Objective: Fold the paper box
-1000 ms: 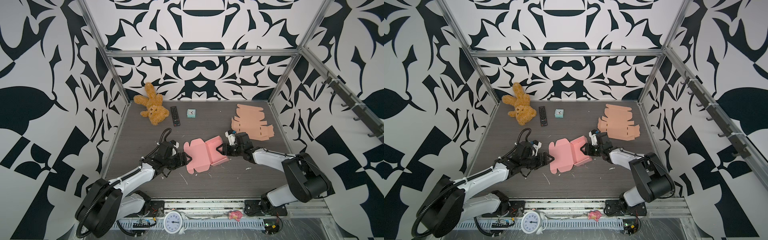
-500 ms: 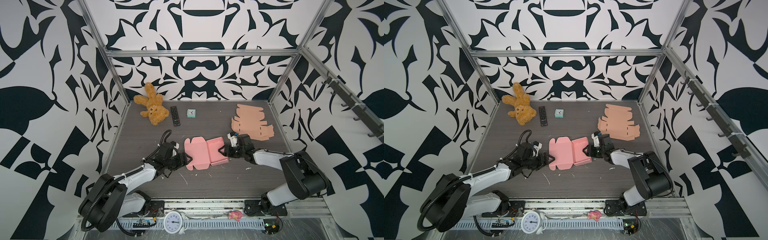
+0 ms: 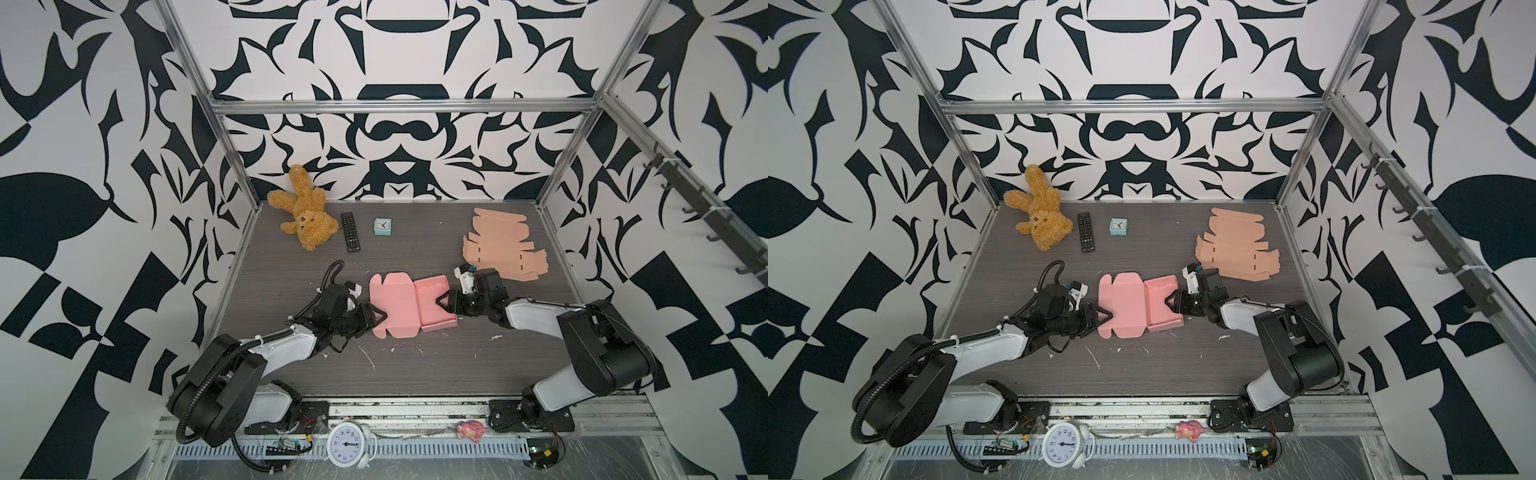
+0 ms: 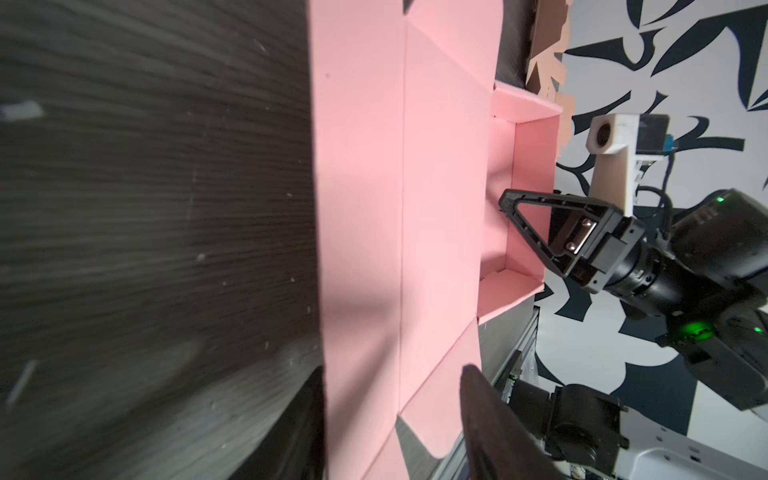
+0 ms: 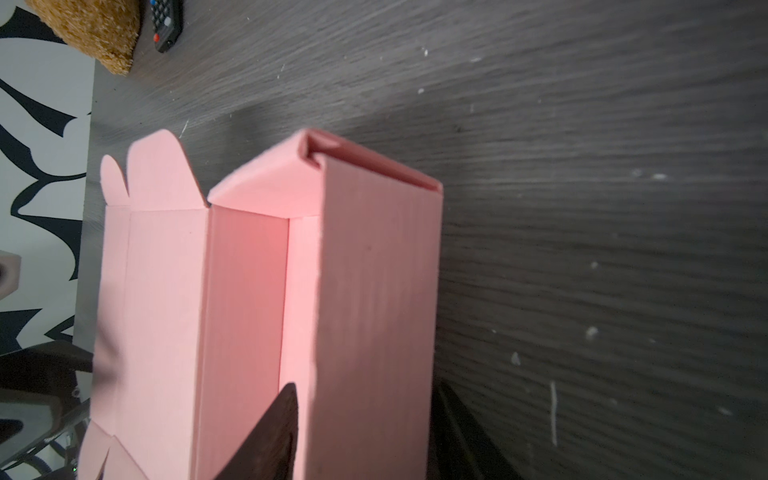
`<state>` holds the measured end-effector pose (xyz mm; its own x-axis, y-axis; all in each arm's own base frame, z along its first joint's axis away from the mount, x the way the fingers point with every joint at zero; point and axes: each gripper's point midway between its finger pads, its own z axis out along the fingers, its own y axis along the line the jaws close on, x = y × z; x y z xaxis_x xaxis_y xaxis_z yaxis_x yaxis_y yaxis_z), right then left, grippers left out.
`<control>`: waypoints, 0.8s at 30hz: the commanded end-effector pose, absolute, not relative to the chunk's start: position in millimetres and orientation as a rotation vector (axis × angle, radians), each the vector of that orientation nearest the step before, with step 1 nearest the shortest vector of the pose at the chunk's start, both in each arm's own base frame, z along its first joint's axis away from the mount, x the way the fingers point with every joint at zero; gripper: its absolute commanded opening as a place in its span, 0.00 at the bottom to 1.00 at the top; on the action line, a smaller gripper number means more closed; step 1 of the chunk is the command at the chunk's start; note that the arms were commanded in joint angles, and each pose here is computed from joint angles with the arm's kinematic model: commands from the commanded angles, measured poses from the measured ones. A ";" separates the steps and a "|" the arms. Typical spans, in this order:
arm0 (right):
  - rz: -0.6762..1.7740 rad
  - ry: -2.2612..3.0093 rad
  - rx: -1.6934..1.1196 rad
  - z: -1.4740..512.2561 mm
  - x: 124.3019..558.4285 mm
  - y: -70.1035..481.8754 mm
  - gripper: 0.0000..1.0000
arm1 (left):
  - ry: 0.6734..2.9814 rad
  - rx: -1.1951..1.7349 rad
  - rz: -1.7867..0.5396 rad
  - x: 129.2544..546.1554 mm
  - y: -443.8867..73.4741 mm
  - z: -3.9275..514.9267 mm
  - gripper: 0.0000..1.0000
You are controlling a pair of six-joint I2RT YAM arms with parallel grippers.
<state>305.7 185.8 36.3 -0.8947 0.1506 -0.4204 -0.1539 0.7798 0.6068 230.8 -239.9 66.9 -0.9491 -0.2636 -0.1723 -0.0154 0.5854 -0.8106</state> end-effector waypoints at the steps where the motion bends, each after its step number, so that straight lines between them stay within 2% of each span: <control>1: 0.930 2.493 -0.014 40.5 307.2 187.0 0.55 | 2.516 -0.227 -1.319 234.7 -242.3 74.6 0.44; 7: 0.936 2.487 -0.011 43.1 307.1 187.2 0.59 | 2.511 -0.225 -1.319 235.4 -242.3 75.8 0.33; 13: 0.934 2.481 -0.009 46.6 306.8 186.2 0.61 | 2.506 -0.224 -1.320 236.1 -242.5 77.4 0.28; 24: 0.889 2.480 -0.011 53.6 302.2 179.7 0.73 | 2.476 -0.206 -1.333 238.2 -244.2 86.4 0.21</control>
